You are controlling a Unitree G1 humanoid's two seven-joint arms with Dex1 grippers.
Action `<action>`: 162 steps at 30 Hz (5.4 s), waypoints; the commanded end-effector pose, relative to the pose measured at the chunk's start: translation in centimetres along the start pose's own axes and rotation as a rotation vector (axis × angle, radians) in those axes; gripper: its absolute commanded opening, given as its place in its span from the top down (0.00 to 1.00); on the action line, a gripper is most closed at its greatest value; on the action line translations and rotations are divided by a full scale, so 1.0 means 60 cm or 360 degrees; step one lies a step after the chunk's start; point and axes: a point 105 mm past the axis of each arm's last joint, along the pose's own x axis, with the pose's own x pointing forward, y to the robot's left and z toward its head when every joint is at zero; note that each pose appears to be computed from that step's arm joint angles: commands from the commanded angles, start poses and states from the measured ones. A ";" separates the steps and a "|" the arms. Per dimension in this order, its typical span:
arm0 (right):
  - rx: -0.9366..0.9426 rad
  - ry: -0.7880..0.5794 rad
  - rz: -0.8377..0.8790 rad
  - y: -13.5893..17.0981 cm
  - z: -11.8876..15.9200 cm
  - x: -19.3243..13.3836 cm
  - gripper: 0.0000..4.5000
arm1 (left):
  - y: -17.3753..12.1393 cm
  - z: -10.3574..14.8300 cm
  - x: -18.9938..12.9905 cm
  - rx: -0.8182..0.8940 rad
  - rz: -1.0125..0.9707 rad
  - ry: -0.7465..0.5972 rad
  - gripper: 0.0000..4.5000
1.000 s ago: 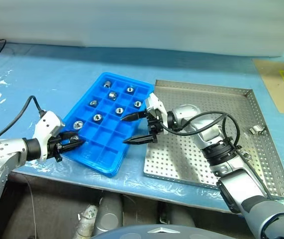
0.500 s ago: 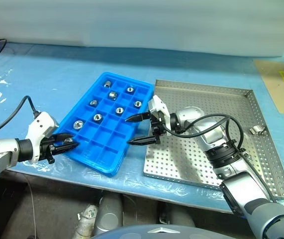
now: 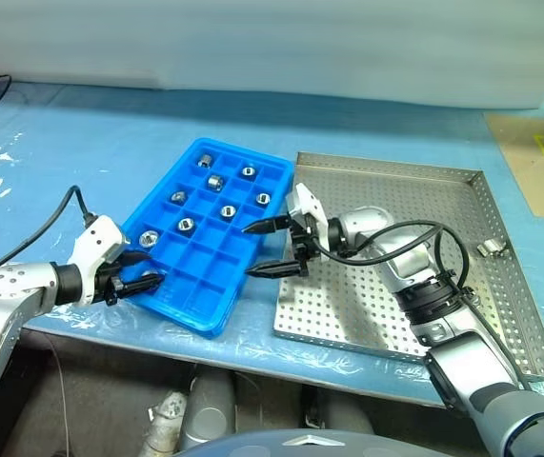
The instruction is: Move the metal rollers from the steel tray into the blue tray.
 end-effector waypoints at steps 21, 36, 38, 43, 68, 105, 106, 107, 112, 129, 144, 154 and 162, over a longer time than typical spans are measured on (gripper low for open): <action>-0.0088 -0.0029 -0.0420 -0.028 0.026 -0.095 0.00 | -0.041 0.238 0.108 0.0329 -0.0426 -0.0566 0.27; -0.0036 -0.0062 -0.1446 -0.034 -0.015 -0.252 0.00 | -0.144 0.283 0.265 0.0512 -0.0988 -0.0616 0.27; -0.0054 -0.0061 -0.1647 -0.052 -0.025 -0.276 0.00 | -0.150 0.283 0.267 0.0517 -0.1030 -0.0616 0.27; -0.0025 -0.0055 -0.1897 -0.083 -0.050 -0.311 0.00 | -0.152 0.278 0.268 0.0533 -0.1048 -0.0598 0.27; 0.0153 0.0095 -0.1766 -0.107 -0.144 -0.280 0.00 | -0.137 0.250 0.249 0.0477 -0.0918 -0.0565 0.27; -0.0109 -0.0297 -0.0653 -0.067 0.060 -0.032 0.61 | -0.019 0.202 0.073 0.0499 -0.0505 -0.0417 0.26; -0.0130 -0.0273 -0.0630 -0.072 0.056 -0.018 0.61 | -0.009 0.194 0.063 0.0489 -0.0441 -0.0401 0.26; -0.0146 -0.0254 -0.0619 -0.075 0.053 -0.009 0.61 | -0.004 0.189 0.056 0.0484 -0.0402 -0.0390 0.26; -0.0128 -0.0327 -0.0418 -0.077 0.067 0.050 0.61 | 0.031 0.159 -0.007 0.0352 -0.0114 -0.0368 0.26; -0.0018 -0.0303 -0.0107 -0.044 0.040 0.173 0.61 | 0.009 0.091 -0.074 0.0168 0.0074 -0.0245 0.26; -0.0103 -0.0285 0.0080 0.000 0.052 0.237 0.61 | -0.010 0.072 -0.083 0.0103 0.0110 -0.0227 0.26; -0.0182 -0.0398 0.0069 0.005 0.103 0.266 0.61 | -0.006 0.082 -0.077 0.0110 0.0117 -0.0253 0.26; -0.0170 -0.0397 0.0089 0.018 0.107 0.290 0.61 | 0.001 0.086 -0.079 0.0113 0.0118 -0.0256 0.26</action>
